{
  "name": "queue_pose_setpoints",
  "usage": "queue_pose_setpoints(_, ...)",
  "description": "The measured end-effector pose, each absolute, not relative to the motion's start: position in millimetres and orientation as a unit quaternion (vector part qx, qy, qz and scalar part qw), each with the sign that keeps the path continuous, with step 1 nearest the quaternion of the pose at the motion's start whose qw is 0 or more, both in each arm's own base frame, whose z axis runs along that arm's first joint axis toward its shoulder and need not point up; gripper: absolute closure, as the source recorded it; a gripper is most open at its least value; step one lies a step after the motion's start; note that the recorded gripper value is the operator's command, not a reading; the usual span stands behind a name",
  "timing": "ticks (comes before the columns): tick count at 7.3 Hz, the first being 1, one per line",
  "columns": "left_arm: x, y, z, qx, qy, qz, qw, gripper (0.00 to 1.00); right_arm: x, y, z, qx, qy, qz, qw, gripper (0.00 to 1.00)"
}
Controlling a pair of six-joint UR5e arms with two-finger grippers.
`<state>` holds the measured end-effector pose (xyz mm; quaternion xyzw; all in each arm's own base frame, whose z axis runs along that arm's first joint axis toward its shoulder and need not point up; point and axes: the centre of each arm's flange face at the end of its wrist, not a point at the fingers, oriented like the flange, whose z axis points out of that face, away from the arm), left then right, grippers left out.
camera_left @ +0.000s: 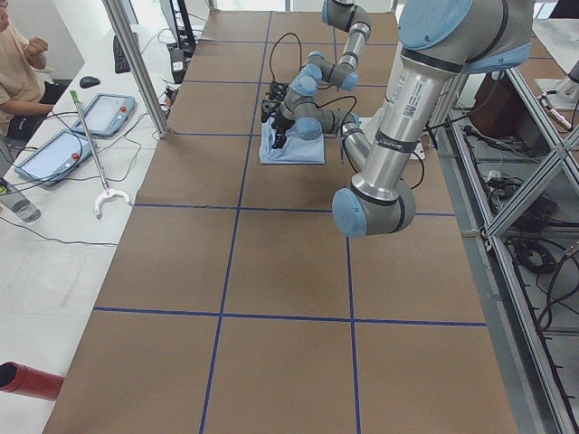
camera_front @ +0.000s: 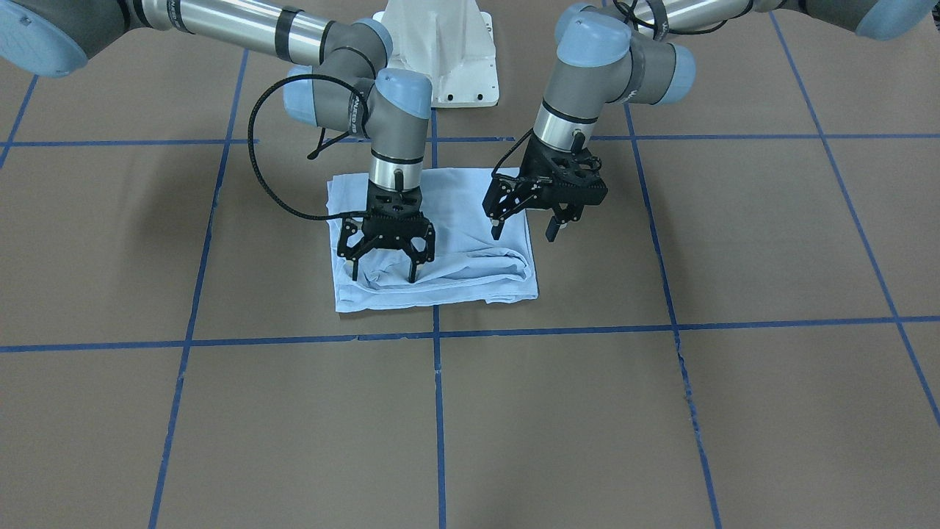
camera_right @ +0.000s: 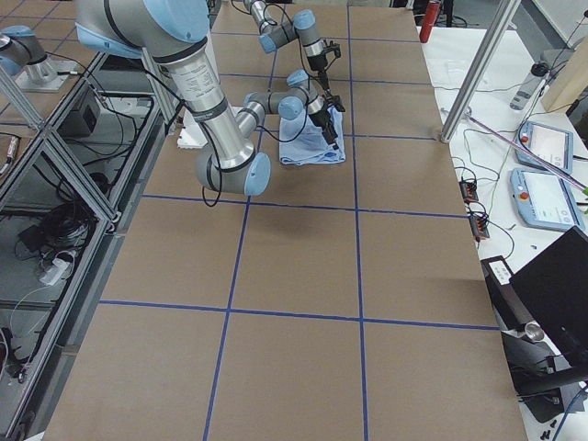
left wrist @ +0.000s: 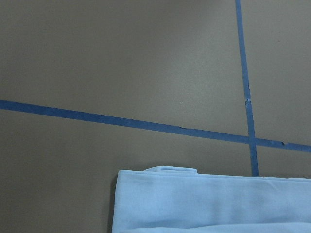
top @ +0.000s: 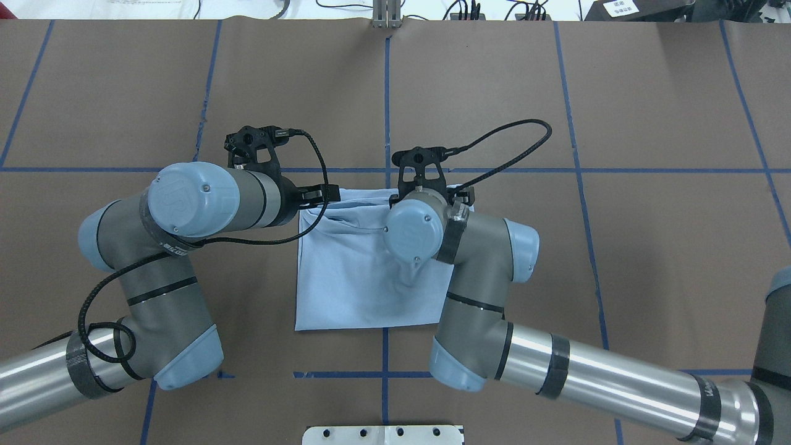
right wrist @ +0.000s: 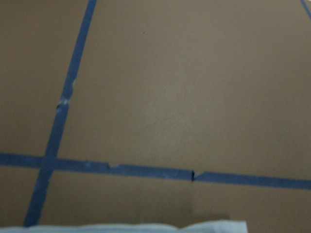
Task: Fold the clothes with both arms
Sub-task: 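Lift the right gripper away from the shirt toward the far side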
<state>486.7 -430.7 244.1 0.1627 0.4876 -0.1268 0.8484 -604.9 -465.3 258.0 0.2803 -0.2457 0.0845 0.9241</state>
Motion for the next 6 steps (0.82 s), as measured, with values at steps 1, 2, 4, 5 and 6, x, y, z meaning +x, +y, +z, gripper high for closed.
queue_pose_setpoints(1,486.1,-430.2,243.3,0.163,0.488,-0.127,0.848,0.0,-585.1,-497.0,259.2,0.28,-0.237,0.092,0.926,0.0)
queue_pose_setpoints(2,486.5,-429.3,243.2,0.162,0.489,-0.126,0.848,0.0,-563.1,-525.4,254.8,0.271,-0.242,0.104,0.926,0.0)
queue_pose_setpoints(4,499.4,-429.9,256.2,0.156,0.476,-0.125,0.856,0.0,-526.3,-562.6,235.5,0.236,-0.3,0.114,0.917,0.0)
queue_pose_setpoints(5,514.2,-427.6,267.3,0.15,0.465,-0.121,0.864,0.0,-516.8,-569.7,231.0,0.221,-0.322,0.112,0.914,0.0)
queue_pose_setpoints(6,526.5,-422.8,276.4,0.144,0.458,-0.115,0.87,0.0,-512.9,-572.0,229.2,0.214,-0.332,0.11,0.912,0.0)
